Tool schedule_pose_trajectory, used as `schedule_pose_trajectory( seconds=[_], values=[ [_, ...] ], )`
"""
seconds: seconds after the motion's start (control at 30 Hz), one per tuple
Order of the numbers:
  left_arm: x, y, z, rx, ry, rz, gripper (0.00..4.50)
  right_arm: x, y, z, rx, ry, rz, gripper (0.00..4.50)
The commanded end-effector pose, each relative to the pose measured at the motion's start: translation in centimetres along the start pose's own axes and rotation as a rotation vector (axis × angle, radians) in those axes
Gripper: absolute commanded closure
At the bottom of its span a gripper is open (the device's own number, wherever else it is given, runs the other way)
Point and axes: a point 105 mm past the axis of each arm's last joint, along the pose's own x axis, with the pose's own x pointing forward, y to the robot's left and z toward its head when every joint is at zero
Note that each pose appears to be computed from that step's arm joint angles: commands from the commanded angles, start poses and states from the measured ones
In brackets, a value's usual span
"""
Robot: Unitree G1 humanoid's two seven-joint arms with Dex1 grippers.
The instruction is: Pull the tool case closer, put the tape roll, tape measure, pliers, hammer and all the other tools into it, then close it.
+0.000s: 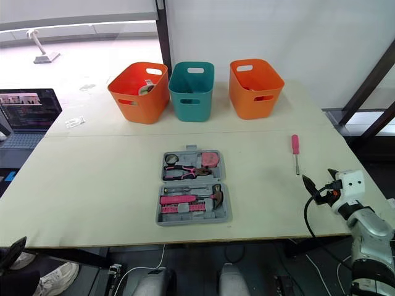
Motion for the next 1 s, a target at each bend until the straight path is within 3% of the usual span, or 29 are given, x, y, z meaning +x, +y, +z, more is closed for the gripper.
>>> schedule_pose_trajectory(
  seconds=[0.03,0.17,0.33,0.47,0.67,0.87,1.0],
  values=[
    [0.4,0.7,2.3,0.052,-0.076,-0.001,0.00,0.9,0.1,2.4,-0.015,-0.083,-0.006,0.05],
    [3.0,-1.2,4.4,0.055,-0.129,-0.099,0.00,1.5,2.0,3.6,-0.002,-0.125,0.053,0.05],
    [7.1,-6.7,7.5,0.086,-0.147,-0.364,0.00,0.7,4.9,5.8,0.034,-0.170,0.145,0.05],
    [10.5,-13.7,11.5,0.081,-0.205,-0.631,0.00,-2.3,6.4,5.7,0.068,-0.160,0.123,0.05],
    [13.4,-20.9,15.9,0.121,-0.233,-0.953,0.00,-7.9,6.8,3.9,0.095,-0.096,-0.034,0.05],
    [13.5,-25.3,18.0,0.148,-0.217,-1.163,0.00,-10.8,7.3,3.3,0.116,-0.060,-0.122,0.05],
    [13.2,-25.9,17.9,0.168,-0.205,-1.202,0.00,-11.0,7.5,3.2,0.118,-0.043,-0.138,0.05]
  ],
)
